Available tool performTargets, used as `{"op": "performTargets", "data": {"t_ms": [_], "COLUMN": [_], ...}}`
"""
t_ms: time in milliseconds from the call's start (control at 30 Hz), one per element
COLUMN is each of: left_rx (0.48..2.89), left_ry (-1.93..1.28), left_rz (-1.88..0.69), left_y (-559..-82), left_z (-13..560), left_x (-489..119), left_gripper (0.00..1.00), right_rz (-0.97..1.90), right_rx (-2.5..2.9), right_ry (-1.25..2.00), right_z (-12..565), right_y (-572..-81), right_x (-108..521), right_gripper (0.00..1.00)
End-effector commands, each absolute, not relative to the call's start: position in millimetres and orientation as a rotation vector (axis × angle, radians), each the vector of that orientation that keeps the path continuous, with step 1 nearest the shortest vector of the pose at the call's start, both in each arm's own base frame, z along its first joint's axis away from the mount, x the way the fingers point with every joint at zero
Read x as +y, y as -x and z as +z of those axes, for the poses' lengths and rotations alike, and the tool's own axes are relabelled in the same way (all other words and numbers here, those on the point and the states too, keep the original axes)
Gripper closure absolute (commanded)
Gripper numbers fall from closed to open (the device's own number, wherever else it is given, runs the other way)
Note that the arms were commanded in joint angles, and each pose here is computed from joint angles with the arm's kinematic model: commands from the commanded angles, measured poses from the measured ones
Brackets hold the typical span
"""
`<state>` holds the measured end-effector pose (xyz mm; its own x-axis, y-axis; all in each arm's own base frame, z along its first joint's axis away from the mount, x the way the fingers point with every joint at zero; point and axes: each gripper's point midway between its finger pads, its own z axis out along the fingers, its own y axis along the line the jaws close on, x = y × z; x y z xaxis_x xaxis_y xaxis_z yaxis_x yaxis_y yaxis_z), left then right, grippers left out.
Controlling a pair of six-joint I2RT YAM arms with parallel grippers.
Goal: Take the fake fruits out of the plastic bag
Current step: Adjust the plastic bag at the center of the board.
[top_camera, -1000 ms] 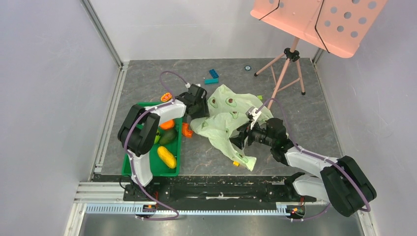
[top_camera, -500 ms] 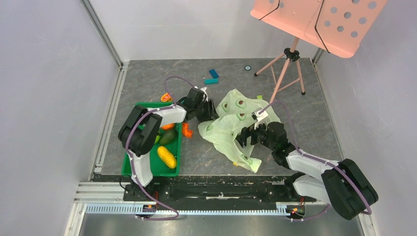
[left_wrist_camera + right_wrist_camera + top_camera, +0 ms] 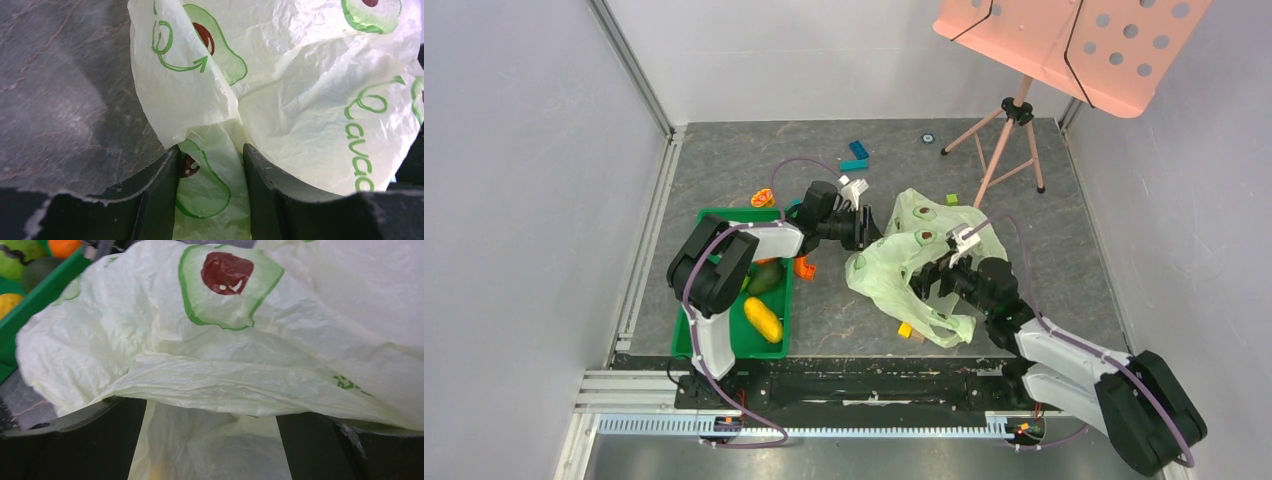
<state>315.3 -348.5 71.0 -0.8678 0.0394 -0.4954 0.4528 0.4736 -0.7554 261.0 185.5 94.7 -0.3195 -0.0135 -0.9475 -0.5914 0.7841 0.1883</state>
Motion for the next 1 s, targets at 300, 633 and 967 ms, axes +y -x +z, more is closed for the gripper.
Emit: {"op": "performTargets", "data": {"t_ms": [300, 633, 967], "left_rx": [2.066, 2.006, 1.966], "left_ry": [-0.559, -0.631, -0.696], "left_rz": [-1.513, -1.621, -1.691], "left_y": [-311, -294, -281], "left_z": [116, 121, 127], "left_x": [-367, -376, -385], "left_gripper": [0.98, 0.98, 0.98], "right_rz": [0.907, 0.647, 0.389], "right_rx": [1.686, 1.766, 1.899], "right_ry": [0.716, 0.494, 0.255], "right_z": [115, 138, 157], "right_y": [-173, -199, -226], "right_x": [263, 253, 217], "right_gripper": [0.02, 0.02, 0.02]}}
